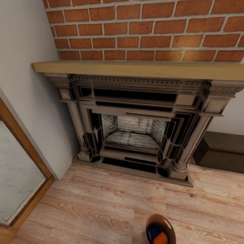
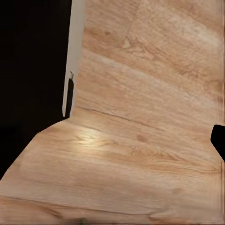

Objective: Put the three can of soda from the living room inside the tash can in the kitchen.

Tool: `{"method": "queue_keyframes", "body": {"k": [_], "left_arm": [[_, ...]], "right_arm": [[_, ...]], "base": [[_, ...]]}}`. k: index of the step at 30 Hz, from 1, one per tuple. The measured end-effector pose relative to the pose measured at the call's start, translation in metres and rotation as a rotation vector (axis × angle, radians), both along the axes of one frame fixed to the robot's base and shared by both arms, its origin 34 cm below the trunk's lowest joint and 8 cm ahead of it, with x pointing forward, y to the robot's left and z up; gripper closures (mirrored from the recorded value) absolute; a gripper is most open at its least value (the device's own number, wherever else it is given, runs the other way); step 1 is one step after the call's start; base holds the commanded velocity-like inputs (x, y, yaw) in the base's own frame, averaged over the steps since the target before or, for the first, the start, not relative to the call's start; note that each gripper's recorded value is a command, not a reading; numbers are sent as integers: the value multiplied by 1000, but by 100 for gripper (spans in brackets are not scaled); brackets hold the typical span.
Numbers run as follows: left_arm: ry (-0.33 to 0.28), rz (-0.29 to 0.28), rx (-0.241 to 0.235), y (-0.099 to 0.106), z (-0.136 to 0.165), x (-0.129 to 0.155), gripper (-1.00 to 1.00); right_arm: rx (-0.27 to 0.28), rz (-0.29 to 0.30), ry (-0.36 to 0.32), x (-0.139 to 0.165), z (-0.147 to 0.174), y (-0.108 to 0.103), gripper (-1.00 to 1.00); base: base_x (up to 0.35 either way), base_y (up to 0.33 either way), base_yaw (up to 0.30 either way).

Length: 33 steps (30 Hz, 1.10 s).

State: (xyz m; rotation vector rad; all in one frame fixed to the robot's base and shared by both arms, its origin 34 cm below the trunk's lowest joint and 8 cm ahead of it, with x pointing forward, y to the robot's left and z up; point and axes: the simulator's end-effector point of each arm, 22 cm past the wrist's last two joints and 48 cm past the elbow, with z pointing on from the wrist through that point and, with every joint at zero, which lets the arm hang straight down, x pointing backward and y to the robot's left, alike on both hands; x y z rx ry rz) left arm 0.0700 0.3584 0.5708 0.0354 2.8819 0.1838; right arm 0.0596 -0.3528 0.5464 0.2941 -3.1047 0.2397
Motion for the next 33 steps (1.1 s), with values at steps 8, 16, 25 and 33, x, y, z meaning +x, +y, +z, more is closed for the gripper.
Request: {"method": "queue_keyframes", "body": {"k": [8, 16, 25, 33], "left_arm": [[82, 13, 1, 1, 7, -19, -100], [114, 19, 2, 2, 16, -28, -100], [152, 28, 5, 3, 26, -38, -100], [165, 32, 5, 3, 35, -43, -100]], "right_arm": [[-24, 0, 10, -9, 15, -18, -100], [-30, 1, 19, -17, 27, -23, -100], [-39, 3, 23, -24, 41, -30, -100], [-45, -19, 18, -26, 50, -32, -100]], "base": [[0, 0, 0], [0, 0, 0], [0, 0, 0], [0, 0, 0]]}}
